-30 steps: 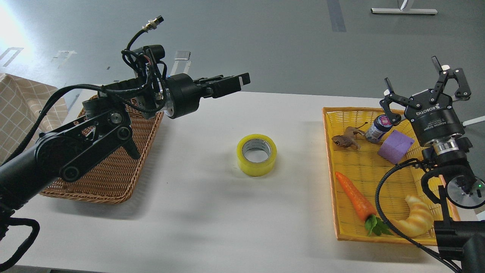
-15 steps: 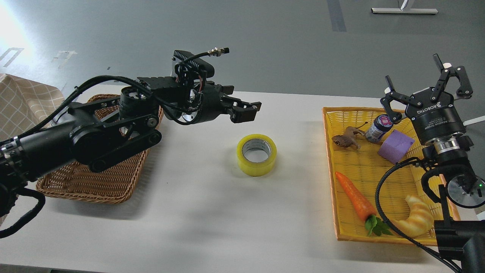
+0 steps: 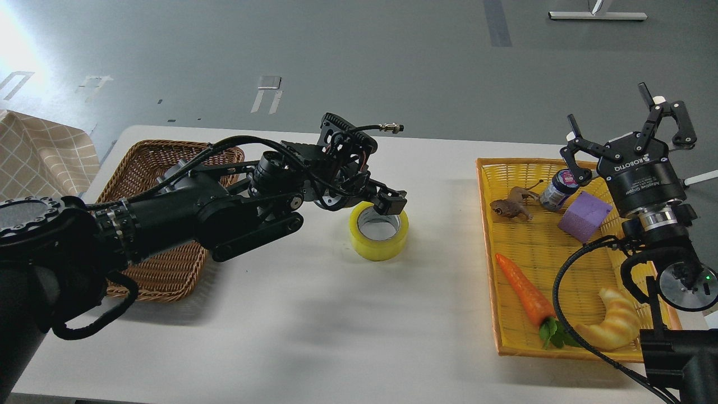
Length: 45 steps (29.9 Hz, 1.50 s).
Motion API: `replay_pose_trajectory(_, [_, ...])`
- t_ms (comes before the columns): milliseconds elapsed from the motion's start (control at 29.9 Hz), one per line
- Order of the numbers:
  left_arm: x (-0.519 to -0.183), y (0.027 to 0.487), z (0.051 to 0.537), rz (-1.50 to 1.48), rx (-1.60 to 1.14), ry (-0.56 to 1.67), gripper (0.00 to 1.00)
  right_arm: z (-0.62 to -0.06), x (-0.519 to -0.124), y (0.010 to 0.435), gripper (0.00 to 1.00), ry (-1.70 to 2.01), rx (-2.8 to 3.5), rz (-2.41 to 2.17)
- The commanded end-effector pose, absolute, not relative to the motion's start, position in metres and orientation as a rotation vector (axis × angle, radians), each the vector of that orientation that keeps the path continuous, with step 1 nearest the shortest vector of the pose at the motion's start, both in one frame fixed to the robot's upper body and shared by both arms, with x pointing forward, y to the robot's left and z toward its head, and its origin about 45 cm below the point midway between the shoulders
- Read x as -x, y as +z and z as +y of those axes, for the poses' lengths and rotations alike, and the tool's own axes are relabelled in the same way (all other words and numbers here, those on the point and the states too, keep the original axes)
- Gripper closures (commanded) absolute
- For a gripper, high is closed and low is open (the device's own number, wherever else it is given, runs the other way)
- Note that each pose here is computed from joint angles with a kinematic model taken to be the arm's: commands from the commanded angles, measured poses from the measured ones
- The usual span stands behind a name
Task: Place and transfer tape with both arms
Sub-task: 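Reach the left gripper over to the tape roll on the table, then grasp the tape roll by its rim with the left gripper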
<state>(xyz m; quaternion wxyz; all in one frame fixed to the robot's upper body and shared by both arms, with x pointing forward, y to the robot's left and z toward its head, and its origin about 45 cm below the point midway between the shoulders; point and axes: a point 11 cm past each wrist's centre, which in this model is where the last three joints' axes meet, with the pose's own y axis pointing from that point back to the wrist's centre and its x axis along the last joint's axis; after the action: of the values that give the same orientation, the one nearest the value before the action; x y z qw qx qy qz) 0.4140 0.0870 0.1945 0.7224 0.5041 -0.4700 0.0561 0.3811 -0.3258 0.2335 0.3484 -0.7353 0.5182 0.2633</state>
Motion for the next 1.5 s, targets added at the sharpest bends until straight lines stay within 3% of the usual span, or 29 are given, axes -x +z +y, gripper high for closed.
replay_pose_trajectory(0, [-0.414, 0.187, 0.090, -1.032, -1.139, 0.108, 0.02, -0.326, -0.381, 0.233, 0.02, 0.684, 1.906, 1.344])
replay_pose_trajectory(970, [-0.411, 0.146, 0.121, -0.910, -1.226, 0.113, 0.04, -0.328, -0.376, 0.224, 0.02, 0.704, 1.898, 1.363])
replay_pose_trajectory(1337, [-0.408, 0.141, 0.125, -0.856, -1.227, 0.111, 0.12, -0.329, -0.376, 0.224, 0.02, 0.703, 1.895, 1.364])
replay_pose_trajectory(1471, [-0.408, 0.141, 0.126, -0.843, -1.225, 0.115, 0.20, -0.328, -0.376, 0.224, 0.02, 0.703, 1.893, 1.363])
